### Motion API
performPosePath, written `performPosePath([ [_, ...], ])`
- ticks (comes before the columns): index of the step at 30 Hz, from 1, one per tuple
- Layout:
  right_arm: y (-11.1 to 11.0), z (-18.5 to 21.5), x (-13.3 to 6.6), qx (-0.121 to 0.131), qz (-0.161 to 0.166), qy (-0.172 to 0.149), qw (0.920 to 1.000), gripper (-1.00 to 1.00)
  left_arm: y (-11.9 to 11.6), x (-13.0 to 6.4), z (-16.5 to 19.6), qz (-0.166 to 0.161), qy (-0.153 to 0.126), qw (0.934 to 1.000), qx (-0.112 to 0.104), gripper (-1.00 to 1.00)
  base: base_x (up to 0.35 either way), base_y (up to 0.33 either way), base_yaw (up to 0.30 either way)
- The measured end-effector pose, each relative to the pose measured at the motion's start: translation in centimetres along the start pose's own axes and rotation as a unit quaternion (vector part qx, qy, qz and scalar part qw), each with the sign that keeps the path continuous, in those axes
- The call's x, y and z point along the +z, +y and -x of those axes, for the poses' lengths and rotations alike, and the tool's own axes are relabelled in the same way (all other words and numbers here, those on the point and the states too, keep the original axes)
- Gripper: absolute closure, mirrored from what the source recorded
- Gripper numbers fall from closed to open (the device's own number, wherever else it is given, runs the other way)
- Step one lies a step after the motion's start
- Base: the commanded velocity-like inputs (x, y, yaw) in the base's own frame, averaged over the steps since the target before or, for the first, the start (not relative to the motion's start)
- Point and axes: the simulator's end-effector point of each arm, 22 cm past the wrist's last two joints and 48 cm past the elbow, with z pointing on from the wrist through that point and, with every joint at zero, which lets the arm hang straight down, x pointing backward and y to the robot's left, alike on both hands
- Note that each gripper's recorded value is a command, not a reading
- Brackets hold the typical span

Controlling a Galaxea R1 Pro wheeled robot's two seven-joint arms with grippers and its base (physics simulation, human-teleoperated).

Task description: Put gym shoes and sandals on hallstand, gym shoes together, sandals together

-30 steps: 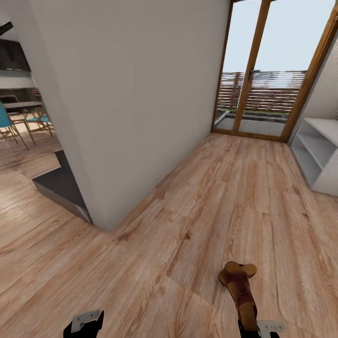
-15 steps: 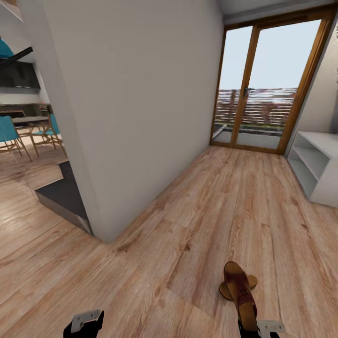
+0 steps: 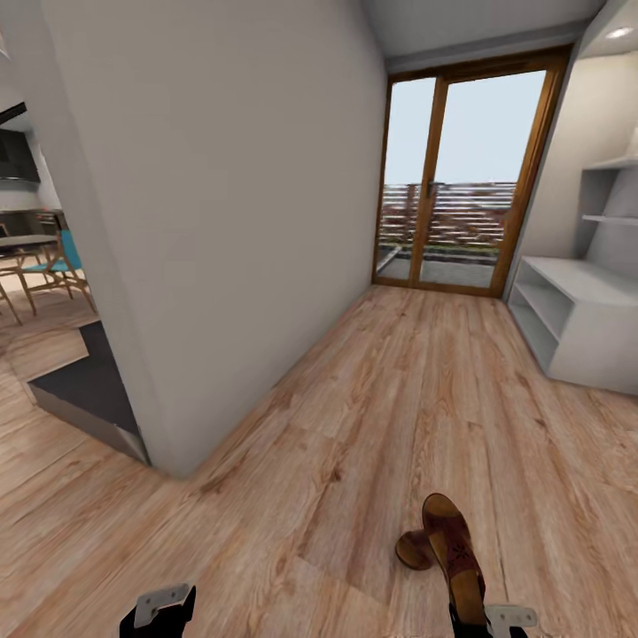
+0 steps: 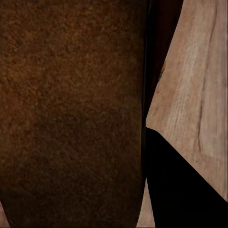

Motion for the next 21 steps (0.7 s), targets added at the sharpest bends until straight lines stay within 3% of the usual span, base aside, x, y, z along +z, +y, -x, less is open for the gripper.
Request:
performPosePath([
  [6, -0.14, 0.25, 0.03, 0.001, -0.002, -0.002, 1.0000, 1.00, -0.08, -0.01, 0.07, 0.000, -0.001, 1.0000, 0.000, -1.00, 0.147, -0.090, -0.186],
  [9, -0.11, 0.30, 0.04, 0.001, -0.001, -0.003, 1.0000, 1.00, -0.10, -0.02, 0.06, -0.001, -0.001, 1.0000, -0.001, -1.00, 0.222, -0.186, -0.031],
  [21, 0.81, 0.24, 0.07, 0.005, 0.002, -0.002, 1.0000, 1.00, 0.08, -0.20, -0.35, 0.002, 0.002, 1.0000, -0.001, -1.00, 0.000, 0.000, 0.000],
])
